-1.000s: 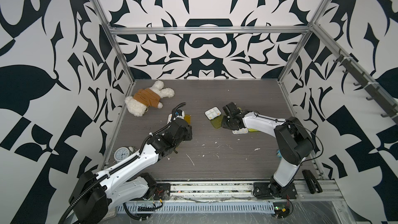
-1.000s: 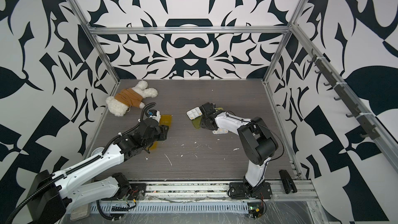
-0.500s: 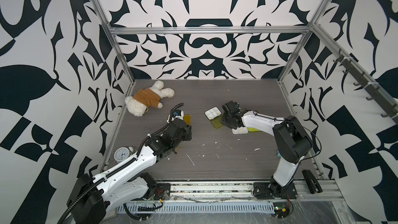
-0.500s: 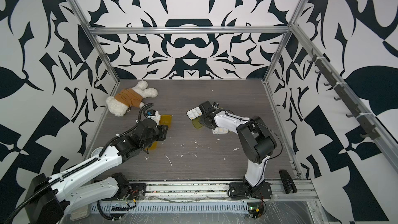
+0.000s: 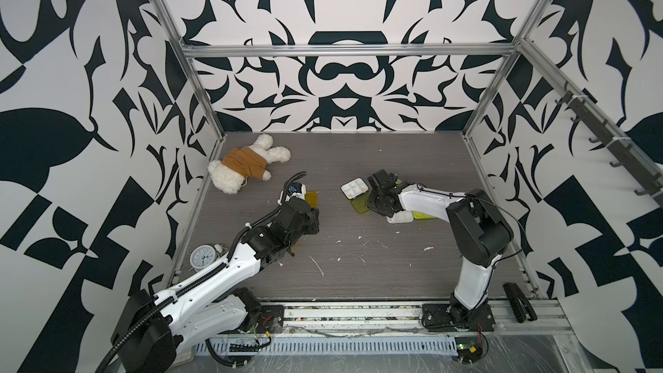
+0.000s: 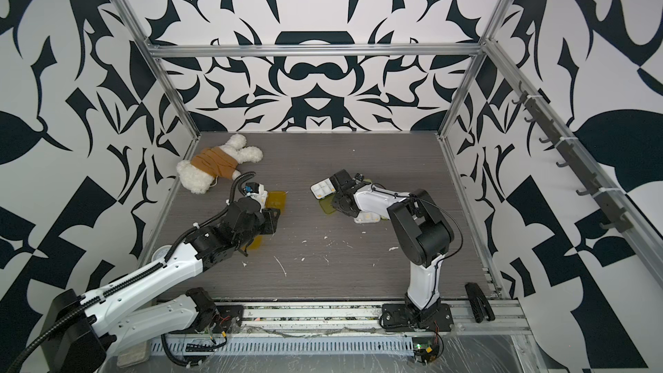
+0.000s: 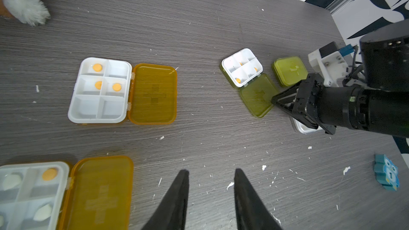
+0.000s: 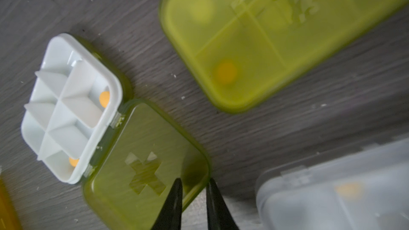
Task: Close pillboxes
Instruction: Move the pillbox to the center of the board.
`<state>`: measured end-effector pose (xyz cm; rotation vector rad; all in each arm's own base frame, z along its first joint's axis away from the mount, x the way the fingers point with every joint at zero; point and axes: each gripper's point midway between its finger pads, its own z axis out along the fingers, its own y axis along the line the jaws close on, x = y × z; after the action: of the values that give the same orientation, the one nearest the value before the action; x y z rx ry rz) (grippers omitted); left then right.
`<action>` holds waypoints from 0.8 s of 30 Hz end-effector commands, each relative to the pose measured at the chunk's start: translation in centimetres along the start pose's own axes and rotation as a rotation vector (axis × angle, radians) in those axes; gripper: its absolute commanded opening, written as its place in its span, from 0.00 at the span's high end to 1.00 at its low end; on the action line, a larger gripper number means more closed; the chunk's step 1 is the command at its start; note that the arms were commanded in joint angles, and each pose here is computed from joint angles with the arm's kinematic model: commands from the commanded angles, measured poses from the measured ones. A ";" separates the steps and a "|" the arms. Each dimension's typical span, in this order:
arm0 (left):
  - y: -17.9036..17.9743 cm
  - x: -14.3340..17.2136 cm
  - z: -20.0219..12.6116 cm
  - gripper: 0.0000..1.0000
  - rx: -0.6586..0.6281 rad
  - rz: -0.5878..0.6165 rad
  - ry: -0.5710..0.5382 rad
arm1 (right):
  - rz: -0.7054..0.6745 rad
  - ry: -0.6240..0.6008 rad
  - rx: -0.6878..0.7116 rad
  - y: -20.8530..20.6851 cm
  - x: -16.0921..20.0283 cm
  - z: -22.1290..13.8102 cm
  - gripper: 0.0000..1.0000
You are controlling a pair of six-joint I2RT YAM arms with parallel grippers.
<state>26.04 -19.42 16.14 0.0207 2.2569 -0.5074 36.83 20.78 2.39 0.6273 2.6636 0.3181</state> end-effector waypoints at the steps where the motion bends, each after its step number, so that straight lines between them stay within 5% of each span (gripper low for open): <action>1: 0.4 0.0 0.0 0.62 -0.007 0.000 -0.013 | 0.003 -0.026 -0.015 1.0 -0.8 -0.8 0.78; 24: 0.3 0.2 0.4 0.62 -0.007 -0.006 -0.003 | -0.176 0.025 0.009 -0.7 0.9 -0.4 0.85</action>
<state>26.19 -19.55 16.17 0.0209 2.2519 -0.5102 36.63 20.84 2.18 0.4758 2.6928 0.2949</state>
